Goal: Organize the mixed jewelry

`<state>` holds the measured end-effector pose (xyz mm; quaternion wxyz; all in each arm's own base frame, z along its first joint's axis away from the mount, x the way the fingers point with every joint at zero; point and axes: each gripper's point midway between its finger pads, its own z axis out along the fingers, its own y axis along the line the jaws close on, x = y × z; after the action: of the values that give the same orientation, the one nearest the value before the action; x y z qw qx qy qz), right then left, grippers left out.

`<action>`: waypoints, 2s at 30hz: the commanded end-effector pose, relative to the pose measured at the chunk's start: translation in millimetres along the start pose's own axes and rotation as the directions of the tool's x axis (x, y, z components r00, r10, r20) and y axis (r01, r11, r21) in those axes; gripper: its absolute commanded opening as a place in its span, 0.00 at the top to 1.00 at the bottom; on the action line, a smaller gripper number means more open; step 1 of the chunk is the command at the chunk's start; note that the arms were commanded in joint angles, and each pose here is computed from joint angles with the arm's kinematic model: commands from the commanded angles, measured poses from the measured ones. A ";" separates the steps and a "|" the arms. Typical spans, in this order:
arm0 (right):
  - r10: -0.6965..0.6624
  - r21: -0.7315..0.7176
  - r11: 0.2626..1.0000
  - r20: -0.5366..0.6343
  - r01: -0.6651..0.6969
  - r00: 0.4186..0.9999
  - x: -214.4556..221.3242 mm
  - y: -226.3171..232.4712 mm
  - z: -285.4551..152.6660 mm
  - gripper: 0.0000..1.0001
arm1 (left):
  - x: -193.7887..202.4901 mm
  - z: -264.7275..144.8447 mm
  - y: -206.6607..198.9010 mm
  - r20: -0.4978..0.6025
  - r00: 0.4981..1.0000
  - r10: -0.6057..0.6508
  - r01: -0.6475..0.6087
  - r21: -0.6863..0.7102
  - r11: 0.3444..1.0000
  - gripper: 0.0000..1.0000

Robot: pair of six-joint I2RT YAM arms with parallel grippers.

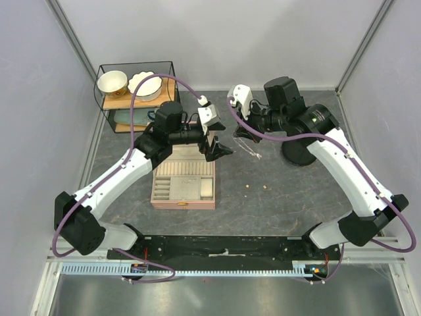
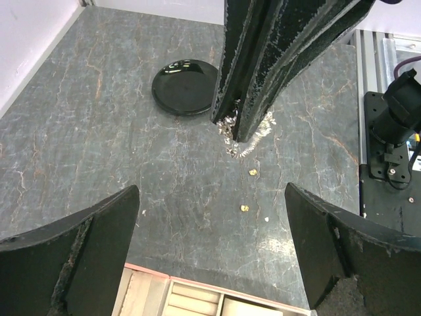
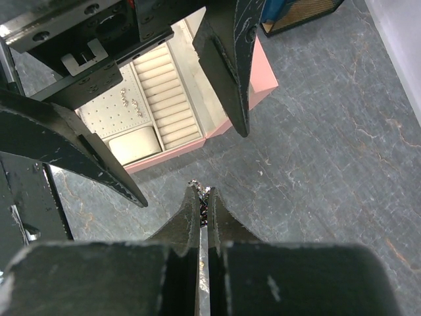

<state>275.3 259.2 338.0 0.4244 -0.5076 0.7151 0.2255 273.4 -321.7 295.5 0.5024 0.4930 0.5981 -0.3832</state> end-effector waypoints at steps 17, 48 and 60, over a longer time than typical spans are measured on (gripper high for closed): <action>-0.031 -0.005 0.999 0.062 0.032 0.998 -17.3 9.7 -15.1 1.00 | -25.9 9.8 -2.0 0.083 0.995 0.057 -0.062 0.056 0.997 0.09; -0.036 0.003 0.999 0.063 0.036 0.997 -15.4 12.5 -20.7 1.00 | -21.1 16.8 -0.8 0.081 0.996 0.034 -0.041 0.077 0.996 0.25; -0.037 0.006 0.999 0.063 0.037 0.997 -13.7 13.3 -22.2 1.00 | -16.2 19.5 -5.1 0.073 0.997 0.014 -0.022 0.111 0.994 0.71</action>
<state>263.0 255.6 346.3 0.4330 -0.5109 0.7068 0.2277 274.1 -336.7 287.6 0.4847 0.5032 0.5821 -0.4160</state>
